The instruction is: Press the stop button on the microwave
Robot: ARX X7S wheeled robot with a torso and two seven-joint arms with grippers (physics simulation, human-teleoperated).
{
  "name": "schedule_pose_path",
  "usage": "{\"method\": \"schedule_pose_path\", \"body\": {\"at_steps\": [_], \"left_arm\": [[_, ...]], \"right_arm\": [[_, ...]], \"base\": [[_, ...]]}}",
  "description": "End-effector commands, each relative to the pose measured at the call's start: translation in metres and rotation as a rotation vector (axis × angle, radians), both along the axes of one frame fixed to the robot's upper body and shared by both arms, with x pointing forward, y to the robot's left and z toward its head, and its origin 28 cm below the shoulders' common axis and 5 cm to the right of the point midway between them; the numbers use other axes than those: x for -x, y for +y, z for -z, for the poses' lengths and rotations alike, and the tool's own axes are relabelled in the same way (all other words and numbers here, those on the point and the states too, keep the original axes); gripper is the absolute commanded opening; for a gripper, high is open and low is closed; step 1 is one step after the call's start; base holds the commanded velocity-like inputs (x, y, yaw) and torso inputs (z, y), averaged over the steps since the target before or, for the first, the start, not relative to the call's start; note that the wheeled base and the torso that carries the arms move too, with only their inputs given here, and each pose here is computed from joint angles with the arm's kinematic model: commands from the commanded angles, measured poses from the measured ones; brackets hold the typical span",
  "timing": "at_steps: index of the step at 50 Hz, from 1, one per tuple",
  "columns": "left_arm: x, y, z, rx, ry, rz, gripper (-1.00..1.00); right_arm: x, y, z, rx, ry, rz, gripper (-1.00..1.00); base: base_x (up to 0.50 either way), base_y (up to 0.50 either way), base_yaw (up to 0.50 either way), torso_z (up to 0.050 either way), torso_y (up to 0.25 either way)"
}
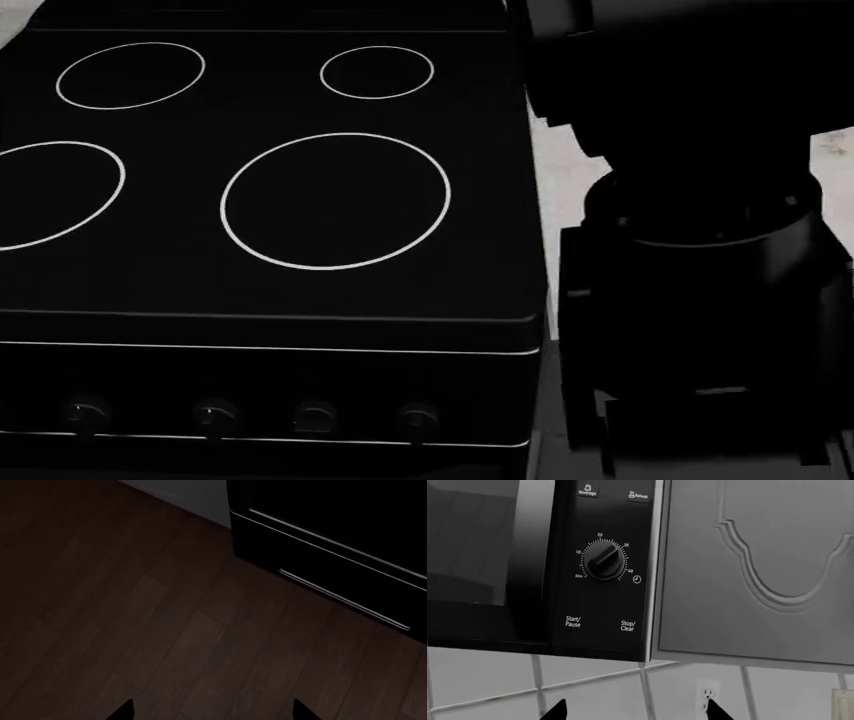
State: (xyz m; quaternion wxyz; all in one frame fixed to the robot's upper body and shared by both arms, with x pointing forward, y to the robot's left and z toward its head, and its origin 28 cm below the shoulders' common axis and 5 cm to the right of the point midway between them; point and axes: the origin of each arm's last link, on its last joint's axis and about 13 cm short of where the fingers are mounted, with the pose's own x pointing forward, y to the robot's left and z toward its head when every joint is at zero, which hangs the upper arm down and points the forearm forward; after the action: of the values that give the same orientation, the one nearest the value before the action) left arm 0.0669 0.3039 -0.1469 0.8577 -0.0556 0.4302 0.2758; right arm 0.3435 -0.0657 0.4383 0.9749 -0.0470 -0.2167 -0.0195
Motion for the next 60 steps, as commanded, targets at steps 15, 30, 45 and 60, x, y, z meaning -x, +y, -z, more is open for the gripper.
{"method": "schedule_pose_path", "body": {"at_steps": [15,30,45,60], "left_arm": [[0.000,0.000,0.000,0.000,0.001,0.000,1.00],[0.000,0.000,0.000,0.000,0.001,0.000,1.00],[0.000,0.000,0.000,0.000,0.001,0.000,1.00],[0.000,0.000,0.000,0.000,0.001,0.000,1.00]], "right_arm": [[0.002,0.012,-0.084,-0.009,-0.052,0.051,1.00],[-0.002,0.019,-0.093,-0.007,-0.072,0.035,1.00],[0.004,0.019,-0.106,-0.018,-0.146,0.045,1.00],[0.030,0.026,-0.133,-0.033,-0.235,0.016,1.00]], "base": [[0.00,0.00,0.00,0.050,0.106],[0.00,0.00,0.00,0.050,0.106],[0.30,-0.14,0.00,0.050,0.106],[0.01,0.00,0.00,0.050,0.107]]}}
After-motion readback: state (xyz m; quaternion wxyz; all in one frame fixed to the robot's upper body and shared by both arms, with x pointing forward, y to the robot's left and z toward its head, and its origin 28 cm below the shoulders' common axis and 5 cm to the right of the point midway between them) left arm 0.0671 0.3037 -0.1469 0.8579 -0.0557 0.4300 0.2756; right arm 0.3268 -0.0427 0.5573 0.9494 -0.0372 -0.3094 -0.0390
